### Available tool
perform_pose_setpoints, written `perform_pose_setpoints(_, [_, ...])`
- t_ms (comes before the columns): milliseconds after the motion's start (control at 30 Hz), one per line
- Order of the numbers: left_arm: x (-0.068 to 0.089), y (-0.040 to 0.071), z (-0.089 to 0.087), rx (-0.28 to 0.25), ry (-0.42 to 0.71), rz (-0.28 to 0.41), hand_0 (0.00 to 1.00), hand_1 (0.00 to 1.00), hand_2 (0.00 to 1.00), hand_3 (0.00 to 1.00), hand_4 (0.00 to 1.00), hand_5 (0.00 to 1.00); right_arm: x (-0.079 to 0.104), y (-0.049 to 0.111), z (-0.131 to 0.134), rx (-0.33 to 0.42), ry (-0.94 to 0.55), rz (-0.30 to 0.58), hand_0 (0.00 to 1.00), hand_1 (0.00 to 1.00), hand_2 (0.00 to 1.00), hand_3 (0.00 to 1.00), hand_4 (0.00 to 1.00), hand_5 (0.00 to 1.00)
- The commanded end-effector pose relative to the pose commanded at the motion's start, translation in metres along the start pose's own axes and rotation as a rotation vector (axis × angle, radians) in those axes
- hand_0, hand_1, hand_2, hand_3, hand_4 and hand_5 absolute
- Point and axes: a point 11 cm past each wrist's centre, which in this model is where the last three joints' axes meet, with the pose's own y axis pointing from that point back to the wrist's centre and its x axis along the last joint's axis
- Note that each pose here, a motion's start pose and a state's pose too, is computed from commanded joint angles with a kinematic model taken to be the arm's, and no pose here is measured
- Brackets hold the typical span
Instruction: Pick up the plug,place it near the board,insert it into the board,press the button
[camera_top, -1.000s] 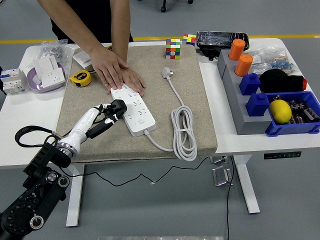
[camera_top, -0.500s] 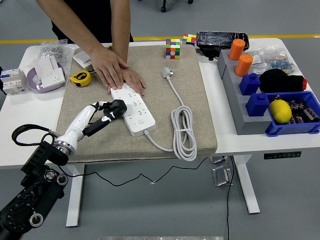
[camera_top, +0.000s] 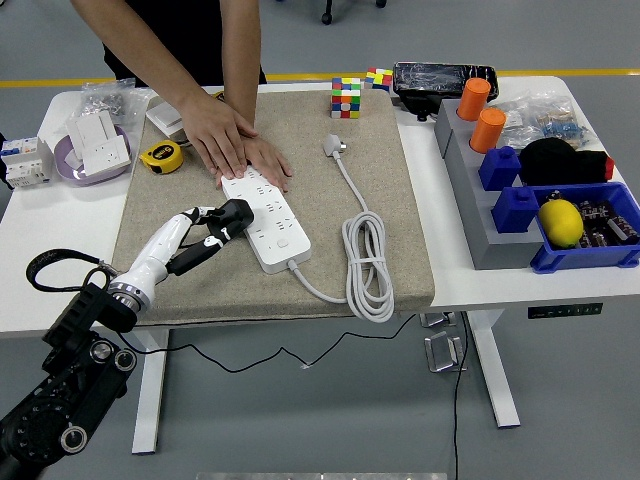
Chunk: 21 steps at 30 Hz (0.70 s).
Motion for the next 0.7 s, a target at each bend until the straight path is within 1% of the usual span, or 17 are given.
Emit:
perform_pose_setpoints(400, [-0.002, -0.005, 0.009, -0.025, -0.018, 0.002, 0.915, 0.87, 0.824, 0.82, 0.903, 0.998, -0.002, 0.0, -0.001, 0.002, -0.005, -0.003, 0.812, 0.793, 0.777, 0.79, 0.998, 0.998])
perform_pose_setpoints(433, [-0.001, -0.006, 0.011, -0.03, -0.021, 0.004, 0.944, 0.922, 0.87, 0.833, 0.905, 0.998, -0.002, 0.001, -0.002, 0.003, -0.005, -0.004, 0.812, 0.793, 0.776, 0.79, 0.998, 0.998])
perform_pose_setpoints(600, [-0.001, -0.008, 0.012, -0.034, -0.031, 0.001, 0.944, 0.922, 0.87, 0.833, 0.905, 0.998, -0.003, 0.001, -0.002, 0.003, -0.006, -0.006, 0.812, 0.793, 0.776, 0.79, 0.998, 0.998])
perform_pose_setpoints(633, [-0.001, -0.008, 0.012, -0.034, -0.032, 0.0, 0.998, 0.953, 0.908, 0.844, 0.906, 0.998, -0.002, 0.001, -0.002, 0.003, -0.007, -0.006, 0.809, 0.791, 0.774, 0.789, 0.998, 0.998])
perform_pose_setpoints(700, [-0.002, -0.008, 0.013, -0.034, -0.034, -0.002, 0.998, 0.953, 0.908, 0.844, 0.906, 0.998, -0.002, 0.001, -0.002, 0.003, -0.008, -0.006, 0.809, 0.791, 0.774, 0.789, 0.998, 0.998])
